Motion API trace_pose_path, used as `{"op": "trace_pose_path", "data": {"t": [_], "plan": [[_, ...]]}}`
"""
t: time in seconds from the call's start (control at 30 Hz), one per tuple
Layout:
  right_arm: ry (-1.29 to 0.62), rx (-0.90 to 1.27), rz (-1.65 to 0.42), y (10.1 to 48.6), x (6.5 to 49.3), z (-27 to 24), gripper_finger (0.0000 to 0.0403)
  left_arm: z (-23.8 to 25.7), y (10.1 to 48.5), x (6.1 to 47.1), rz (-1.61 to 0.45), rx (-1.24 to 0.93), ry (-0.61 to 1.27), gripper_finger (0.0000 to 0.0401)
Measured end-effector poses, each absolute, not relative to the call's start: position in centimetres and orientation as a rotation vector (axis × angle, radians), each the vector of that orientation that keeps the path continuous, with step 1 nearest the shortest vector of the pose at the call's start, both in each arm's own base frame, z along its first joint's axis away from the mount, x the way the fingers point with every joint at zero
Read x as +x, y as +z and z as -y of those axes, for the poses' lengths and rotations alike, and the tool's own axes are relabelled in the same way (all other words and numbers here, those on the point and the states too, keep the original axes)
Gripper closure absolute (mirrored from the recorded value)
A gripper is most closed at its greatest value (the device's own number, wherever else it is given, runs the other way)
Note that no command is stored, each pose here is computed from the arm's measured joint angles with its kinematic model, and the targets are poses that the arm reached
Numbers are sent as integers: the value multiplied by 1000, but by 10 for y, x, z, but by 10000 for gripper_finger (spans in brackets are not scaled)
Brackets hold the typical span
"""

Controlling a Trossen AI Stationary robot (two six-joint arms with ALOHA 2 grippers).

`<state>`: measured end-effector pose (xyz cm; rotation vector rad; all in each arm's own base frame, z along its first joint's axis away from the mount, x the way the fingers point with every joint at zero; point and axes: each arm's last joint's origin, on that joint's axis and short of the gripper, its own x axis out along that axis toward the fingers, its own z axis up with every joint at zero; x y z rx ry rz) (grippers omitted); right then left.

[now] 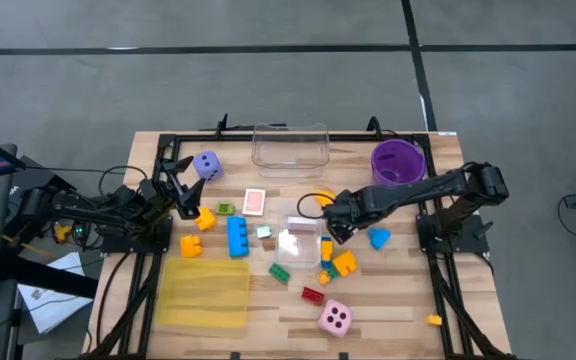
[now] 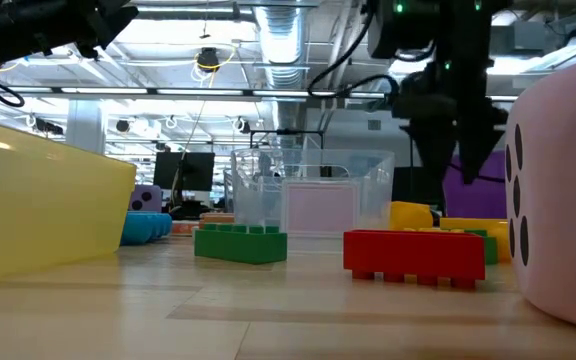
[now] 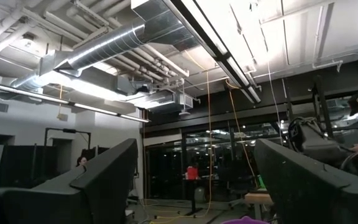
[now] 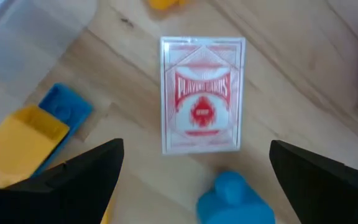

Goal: Pick & Place Toys
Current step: Put the red playing card box into the bottom transparent bin

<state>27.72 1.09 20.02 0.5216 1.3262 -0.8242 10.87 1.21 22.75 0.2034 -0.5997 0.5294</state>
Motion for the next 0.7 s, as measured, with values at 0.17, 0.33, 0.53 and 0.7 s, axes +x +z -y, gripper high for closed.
{"op": "trace_pose_path", "data": {"t": [0.17,0.33,0.53,0.7], "plan": [[-861,518,-1354,183,268,-2,7,-12,227,109,603,191,525,82],[-817,547,-1310,168,268,-2,7,-12,227,109,603,191,525,82],[-807,550,-1305,160,265,-2,8,-12,227,109,603,191,525,82],[-801,563,-1290,150,262,0,8,-12,227,109,603,191,525,82]]}}
